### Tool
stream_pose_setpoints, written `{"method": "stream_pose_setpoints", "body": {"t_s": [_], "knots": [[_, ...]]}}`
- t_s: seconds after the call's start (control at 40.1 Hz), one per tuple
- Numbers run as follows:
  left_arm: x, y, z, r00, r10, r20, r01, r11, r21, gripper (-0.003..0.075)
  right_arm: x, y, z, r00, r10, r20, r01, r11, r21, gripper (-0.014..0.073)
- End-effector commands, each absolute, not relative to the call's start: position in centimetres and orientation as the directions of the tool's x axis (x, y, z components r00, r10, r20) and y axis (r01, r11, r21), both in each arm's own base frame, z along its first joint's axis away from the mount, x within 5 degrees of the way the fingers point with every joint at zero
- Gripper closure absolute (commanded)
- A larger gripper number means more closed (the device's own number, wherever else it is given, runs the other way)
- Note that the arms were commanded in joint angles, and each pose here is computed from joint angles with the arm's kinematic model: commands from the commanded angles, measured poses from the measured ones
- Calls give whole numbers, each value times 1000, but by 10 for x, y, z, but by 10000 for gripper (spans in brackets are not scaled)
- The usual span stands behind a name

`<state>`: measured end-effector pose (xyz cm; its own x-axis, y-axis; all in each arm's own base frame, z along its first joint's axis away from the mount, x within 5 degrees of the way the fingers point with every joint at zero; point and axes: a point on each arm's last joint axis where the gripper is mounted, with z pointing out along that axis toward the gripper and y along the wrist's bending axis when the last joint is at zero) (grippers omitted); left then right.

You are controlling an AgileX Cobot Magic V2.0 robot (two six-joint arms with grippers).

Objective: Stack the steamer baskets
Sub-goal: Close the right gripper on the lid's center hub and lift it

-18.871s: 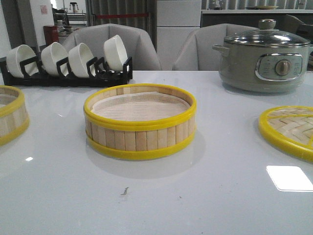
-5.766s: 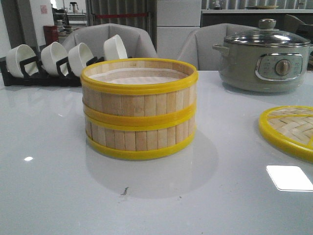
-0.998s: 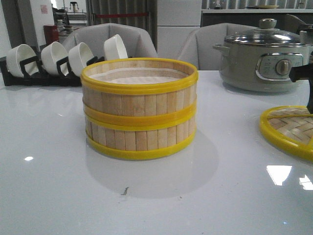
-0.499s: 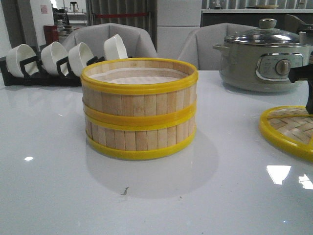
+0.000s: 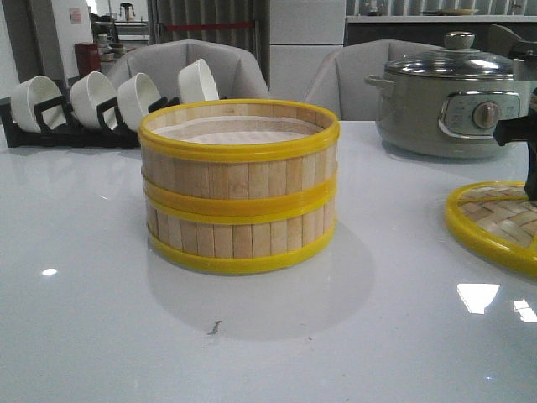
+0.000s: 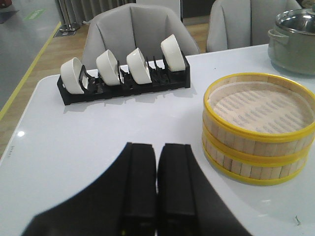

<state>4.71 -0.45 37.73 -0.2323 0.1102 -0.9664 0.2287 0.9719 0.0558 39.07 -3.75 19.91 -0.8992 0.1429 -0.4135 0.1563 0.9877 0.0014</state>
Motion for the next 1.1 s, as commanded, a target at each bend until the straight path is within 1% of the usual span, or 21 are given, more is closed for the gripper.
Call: {"method": "stream_pose_setpoints", "body": {"t_s": [0.0,0.324,0.374,0.449,0.574,0.649,0.824,0.899,0.998,1.073], "knots": [[50,-6,391,-149,89,-985,234,971,52,636,394,-40,230,-850,129,-511,150,989,1,232],[50,-6,391,-149,89,-985,234,971,52,636,393,-40,230,-851,129,-510,150,989,1,233],[50,-6,391,-149,89,-985,234,971,52,636,393,-40,230,-851,129,-510,150,989,1,251],[50,-6,391,-149,89,-985,234,971,52,636,393,-40,230,-852,129,-508,150,989,1,325],[50,-6,391,-149,89,-985,234,971,52,636,393,-40,230,-853,130,-506,150,989,0,505],[50,-6,391,-149,89,-985,234,971,52,636,393,-40,230,-855,129,-503,149,989,0,573],[50,-6,391,-149,89,-985,234,971,52,636,392,-39,230,-856,127,-501,147,989,0,568],[50,-6,391,-149,89,-985,234,971,52,636,392,-35,236,-856,121,-502,140,990,0,568],[50,-6,391,-149,89,-985,234,971,52,636,390,-27,255,-847,103,-522,120,993,1,568],[50,-6,391,-149,89,-985,234,971,52,636,389,-17,278,-825,81,-560,96,995,3,568]]}}
